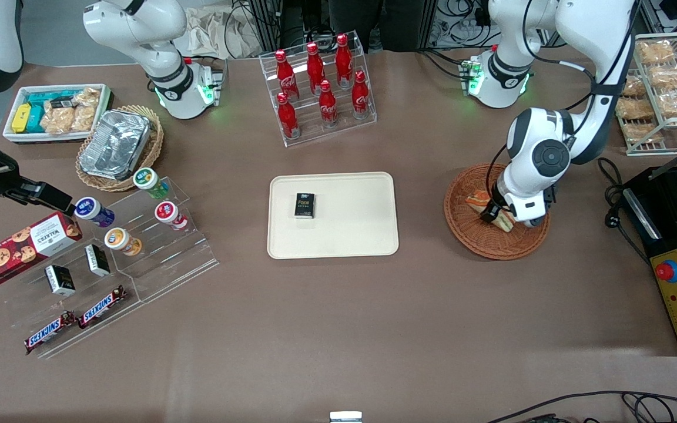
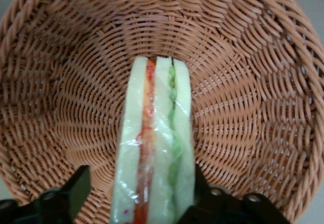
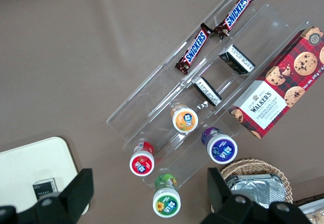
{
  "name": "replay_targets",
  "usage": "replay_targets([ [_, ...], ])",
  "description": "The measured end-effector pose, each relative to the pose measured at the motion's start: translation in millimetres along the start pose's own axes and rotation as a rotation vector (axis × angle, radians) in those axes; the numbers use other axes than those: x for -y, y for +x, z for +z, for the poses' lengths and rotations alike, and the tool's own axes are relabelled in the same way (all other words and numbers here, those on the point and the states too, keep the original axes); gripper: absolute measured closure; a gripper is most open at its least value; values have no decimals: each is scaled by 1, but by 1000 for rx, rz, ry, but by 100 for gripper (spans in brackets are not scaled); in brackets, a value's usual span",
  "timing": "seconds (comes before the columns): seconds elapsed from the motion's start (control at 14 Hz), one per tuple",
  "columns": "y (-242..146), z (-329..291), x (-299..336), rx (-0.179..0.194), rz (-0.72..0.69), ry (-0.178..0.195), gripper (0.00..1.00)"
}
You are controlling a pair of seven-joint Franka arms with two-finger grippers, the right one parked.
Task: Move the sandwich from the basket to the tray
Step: 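Close the left gripper on the wrapped sandwich, then lift the sandwich with the left gripper and carry it toward the white tray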
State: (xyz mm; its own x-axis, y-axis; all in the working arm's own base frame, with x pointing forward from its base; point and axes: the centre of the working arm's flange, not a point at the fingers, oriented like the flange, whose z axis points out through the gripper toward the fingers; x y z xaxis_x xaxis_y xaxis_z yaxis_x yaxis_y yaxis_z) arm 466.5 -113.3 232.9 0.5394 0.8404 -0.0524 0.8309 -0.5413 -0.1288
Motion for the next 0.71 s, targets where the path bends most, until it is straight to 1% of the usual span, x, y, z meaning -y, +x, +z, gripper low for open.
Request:
replay_targets([
  [0.07, 0, 1, 0, 0, 0, 0, 34],
  [0.14, 0, 1, -1, -1, 0, -2, 44],
  [0.29, 2, -7, -4, -7, 1, -18, 59],
  [0.36, 3, -16, -8, -12, 3, -31, 61],
  [0.43, 4, -31, -11, -14, 12, -34, 63],
  [0.5, 5, -53, -15, -13, 34, -26, 64],
  [0.57, 6, -81, -20, -8, 64, -11, 65],
  [0.64, 6, -113, -24, 0, 100, 12, 68],
  [0.71, 4, -148, -28, 11, 144, 39, 74],
])
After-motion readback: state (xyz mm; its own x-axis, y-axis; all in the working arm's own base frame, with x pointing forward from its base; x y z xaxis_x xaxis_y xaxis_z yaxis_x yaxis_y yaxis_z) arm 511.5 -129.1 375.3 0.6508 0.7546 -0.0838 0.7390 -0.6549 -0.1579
